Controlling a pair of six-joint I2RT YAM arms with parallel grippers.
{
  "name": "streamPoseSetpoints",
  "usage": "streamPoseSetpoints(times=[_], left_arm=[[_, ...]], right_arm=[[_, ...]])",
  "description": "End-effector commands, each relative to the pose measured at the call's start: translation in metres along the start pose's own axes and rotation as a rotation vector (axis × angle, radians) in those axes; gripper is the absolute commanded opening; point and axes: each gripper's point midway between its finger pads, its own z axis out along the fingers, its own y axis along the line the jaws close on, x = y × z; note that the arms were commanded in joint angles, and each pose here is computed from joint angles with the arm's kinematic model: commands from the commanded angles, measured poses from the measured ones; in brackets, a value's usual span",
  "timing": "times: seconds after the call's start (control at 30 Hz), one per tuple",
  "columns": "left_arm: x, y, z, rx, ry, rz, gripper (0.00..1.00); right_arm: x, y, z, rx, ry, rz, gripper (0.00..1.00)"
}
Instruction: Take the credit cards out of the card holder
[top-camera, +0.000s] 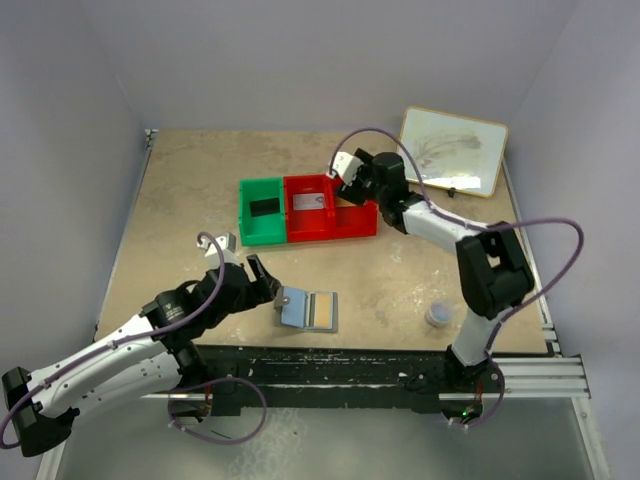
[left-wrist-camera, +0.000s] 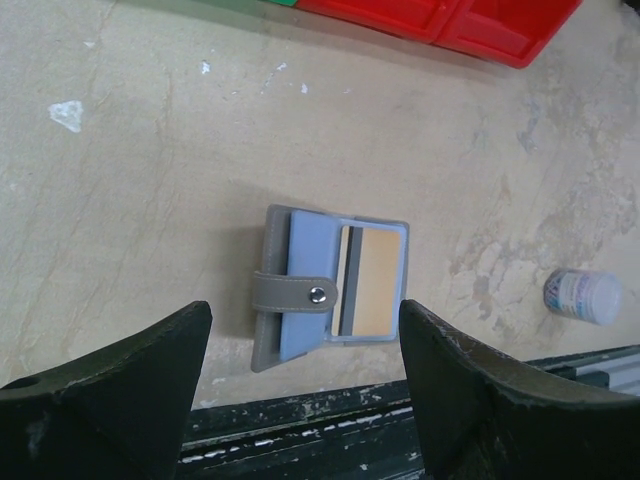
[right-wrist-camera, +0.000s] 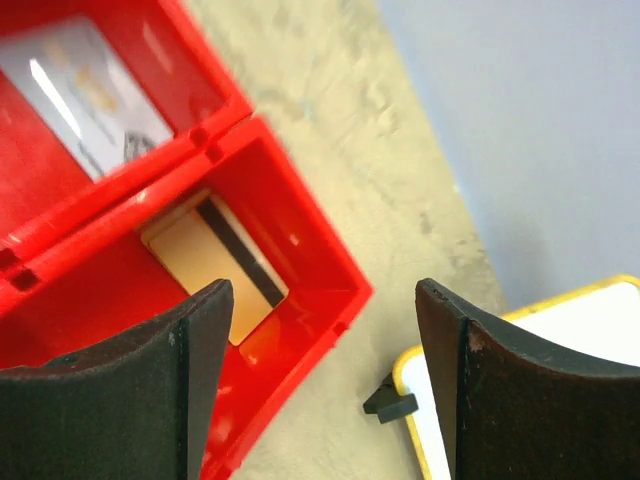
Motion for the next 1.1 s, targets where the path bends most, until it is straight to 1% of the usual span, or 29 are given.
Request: streamPoseSetpoints(times=[0.0, 0.07, 0.1, 0.13, 0.17, 0.23, 0.33, 0.4, 0.43, 0.5, 0.63, 0.9, 1.07], left_arm=[[-0.017, -0.044, -0.01, 0.159, -0.014, -0.052, 0.73], [-0.011, -0.057, -0.009, 0.208, 0.023, -0.049, 0.73], [0.001, -0.063, -0.005, 0.235, 0.077, -0.033, 0.72], [0.01, -0.068, -0.003, 0.256, 0.115, -0.024, 0.69], [0.018, -0.071, 0.001, 0.265, 0.15, -0.016, 0.66], [0.033, -0.072, 0.008, 0.263, 0.208, 0.0, 0.6], [0.05, -0.07, 0.013, 0.239, 0.245, 0.036, 0.57], [0.056, -0.068, 0.017, 0.214, 0.25, 0.058, 0.56], [0.058, -0.064, 0.02, 0.185, 0.251, 0.07, 0.56], [0.062, -0.057, 0.023, 0.127, 0.246, 0.097, 0.56], [0.068, -0.044, 0.029, 0.048, 0.246, 0.122, 0.56], [0.075, -0.031, 0.045, -0.004, 0.218, 0.134, 0.55], [0.078, -0.025, 0.056, -0.036, 0.196, 0.14, 0.55]], right_arm=[[-0.093, -0.069, -0.075, 0.23, -0.331, 0.263, 0.76], [-0.105, -0.067, -0.102, 0.234, -0.406, 0.478, 0.75], [-0.109, -0.062, -0.113, 0.211, -0.429, 0.575, 0.75], [-0.11, -0.052, -0.12, 0.172, -0.436, 0.705, 0.74], [-0.11, -0.043, -0.126, 0.133, -0.432, 0.802, 0.72], [-0.102, -0.006, -0.132, 0.003, -0.368, 1.04, 0.7], [-0.101, 0.05, -0.142, -0.211, -0.312, 1.201, 0.65], [-0.108, 0.087, -0.154, -0.334, -0.334, 1.243, 0.63], [-0.107, 0.1, -0.158, -0.351, -0.32, 1.264, 0.63], [-0.101, 0.119, -0.165, -0.331, -0.286, 1.308, 0.63], [-0.089, 0.14, -0.176, -0.326, -0.245, 1.336, 0.62], [-0.095, 0.184, -0.185, -0.517, -0.242, 1.344, 0.53], [-0.098, 0.2, -0.184, -0.576, -0.22, 1.348, 0.49]])
